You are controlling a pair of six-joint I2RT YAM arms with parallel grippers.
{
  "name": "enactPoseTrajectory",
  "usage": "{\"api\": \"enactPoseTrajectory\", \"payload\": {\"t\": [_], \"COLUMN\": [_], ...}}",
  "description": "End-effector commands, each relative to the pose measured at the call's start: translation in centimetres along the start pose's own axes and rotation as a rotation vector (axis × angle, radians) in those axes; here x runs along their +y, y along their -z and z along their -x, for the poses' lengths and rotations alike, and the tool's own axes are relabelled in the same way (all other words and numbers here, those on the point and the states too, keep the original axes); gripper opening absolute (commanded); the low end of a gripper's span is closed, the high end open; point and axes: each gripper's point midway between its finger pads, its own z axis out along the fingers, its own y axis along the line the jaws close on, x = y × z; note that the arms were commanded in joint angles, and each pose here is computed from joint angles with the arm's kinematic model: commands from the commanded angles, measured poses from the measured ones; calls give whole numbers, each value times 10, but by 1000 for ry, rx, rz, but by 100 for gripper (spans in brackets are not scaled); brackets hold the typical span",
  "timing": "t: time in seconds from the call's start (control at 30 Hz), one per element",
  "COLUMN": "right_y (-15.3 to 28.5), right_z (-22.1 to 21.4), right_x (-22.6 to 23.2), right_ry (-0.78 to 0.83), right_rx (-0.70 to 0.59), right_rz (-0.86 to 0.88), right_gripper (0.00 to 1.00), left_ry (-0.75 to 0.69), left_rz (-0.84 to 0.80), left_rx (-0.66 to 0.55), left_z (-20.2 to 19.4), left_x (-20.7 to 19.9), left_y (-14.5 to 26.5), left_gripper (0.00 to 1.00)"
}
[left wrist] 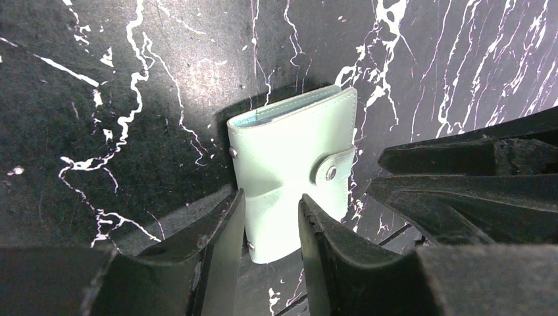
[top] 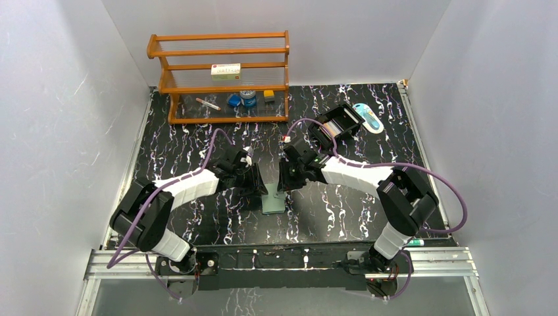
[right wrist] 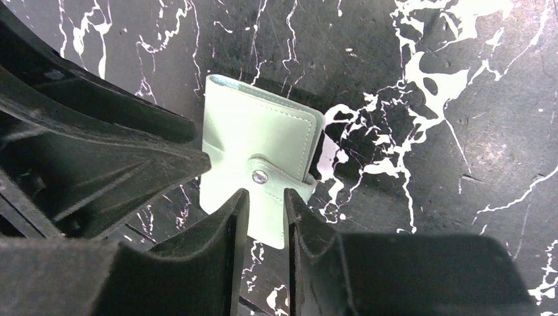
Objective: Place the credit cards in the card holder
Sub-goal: Close the card holder at the center of the board.
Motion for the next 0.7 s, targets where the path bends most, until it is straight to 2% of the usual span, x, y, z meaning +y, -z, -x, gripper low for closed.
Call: {"api": "enactPoseTrajectory", "payload": {"t": [0.0,0.13,0.27,0.4,0.53,0.67], "right_y": [0,-5,-14,-24,-33,-33], "right_z": [15,16,16,22,20,13], "right_x": [12,9,8,2,-10,-10], "right_ry": [-50,-69,-60,-13,23,43], "right_rx": [-57,-61,-54,-39,1,23], "right_rz": [30,15,15,-34,-104,-103], "right_gripper": [35,35,34,34,33,31], "left_ry": [-3,0,16,28,18,11], "left_rz": [-52,-118,-183,-87,4,46], "left_rx": [18,23,-1,37,30,39], "left_z": [2,8,12,4,1,-2], "left_x": [-14,-33,-45,-24,-3,6], "left_y": [1,8,9,-2,-4,-5], "left_gripper": [35,30,21,9,9,10]}}
